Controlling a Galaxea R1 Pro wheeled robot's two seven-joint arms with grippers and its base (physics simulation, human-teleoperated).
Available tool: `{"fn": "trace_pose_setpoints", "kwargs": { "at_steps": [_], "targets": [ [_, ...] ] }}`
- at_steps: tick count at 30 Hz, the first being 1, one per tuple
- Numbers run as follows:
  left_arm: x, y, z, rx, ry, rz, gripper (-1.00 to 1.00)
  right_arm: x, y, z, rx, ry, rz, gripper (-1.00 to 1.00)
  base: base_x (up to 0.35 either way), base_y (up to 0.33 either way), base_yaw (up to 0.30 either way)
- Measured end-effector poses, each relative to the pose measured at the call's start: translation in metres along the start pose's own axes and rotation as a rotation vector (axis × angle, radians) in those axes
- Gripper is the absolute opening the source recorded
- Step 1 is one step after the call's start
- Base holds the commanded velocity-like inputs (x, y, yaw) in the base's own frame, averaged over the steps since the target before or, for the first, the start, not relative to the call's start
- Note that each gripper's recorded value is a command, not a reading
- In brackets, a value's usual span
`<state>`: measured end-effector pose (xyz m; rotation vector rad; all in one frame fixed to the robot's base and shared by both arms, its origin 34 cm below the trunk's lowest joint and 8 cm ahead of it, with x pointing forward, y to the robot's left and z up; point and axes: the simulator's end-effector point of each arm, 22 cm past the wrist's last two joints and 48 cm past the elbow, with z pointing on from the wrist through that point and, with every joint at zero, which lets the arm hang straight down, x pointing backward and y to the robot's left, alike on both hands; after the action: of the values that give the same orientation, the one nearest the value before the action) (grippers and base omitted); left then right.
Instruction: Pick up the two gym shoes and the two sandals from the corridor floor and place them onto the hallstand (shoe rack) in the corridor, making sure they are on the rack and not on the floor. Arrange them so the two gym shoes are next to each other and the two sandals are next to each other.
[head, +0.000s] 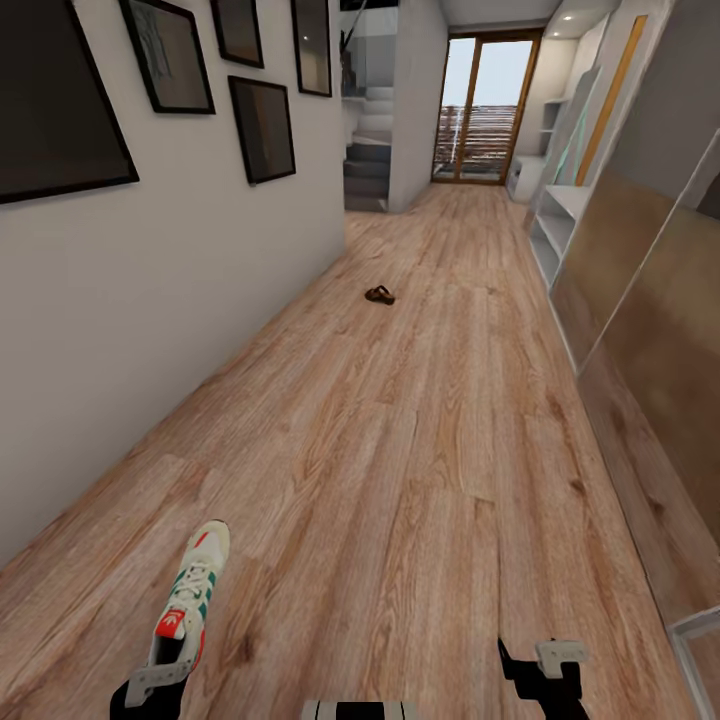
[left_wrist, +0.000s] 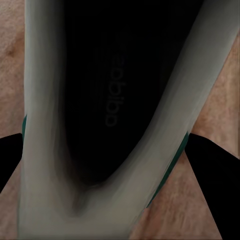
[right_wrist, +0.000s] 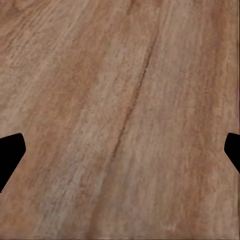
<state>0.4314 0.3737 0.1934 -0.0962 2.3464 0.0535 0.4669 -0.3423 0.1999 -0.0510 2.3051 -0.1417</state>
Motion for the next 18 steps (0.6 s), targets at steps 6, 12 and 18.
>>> {"fn": "trace_pose_setpoints", "kwargs": {
  "at_steps": [6, 12, 18],
  "targets": [
    [-0.014, 0.001, -0.005, -0.006, -0.047, -0.009, -1.00, -0.009, -0.002, -0.006, 0.016, -0.027, 0.008, 1.00, 0.000, 0.000, -0.017],
    [-0.030, 0.002, -0.008, -0.010, -0.085, -0.019, -1.00, -0.024, -0.001, -0.008, 0.019, -0.058, 0.014, 1.00, 0.000, 0.000, -0.003],
    [-0.043, 0.002, -0.013, -0.012, -0.101, -0.025, -1.00, -0.036, 0.000, -0.013, 0.018, -0.070, 0.018, 1.00, 0.000, 0.000, 0.000]
  ]
}}
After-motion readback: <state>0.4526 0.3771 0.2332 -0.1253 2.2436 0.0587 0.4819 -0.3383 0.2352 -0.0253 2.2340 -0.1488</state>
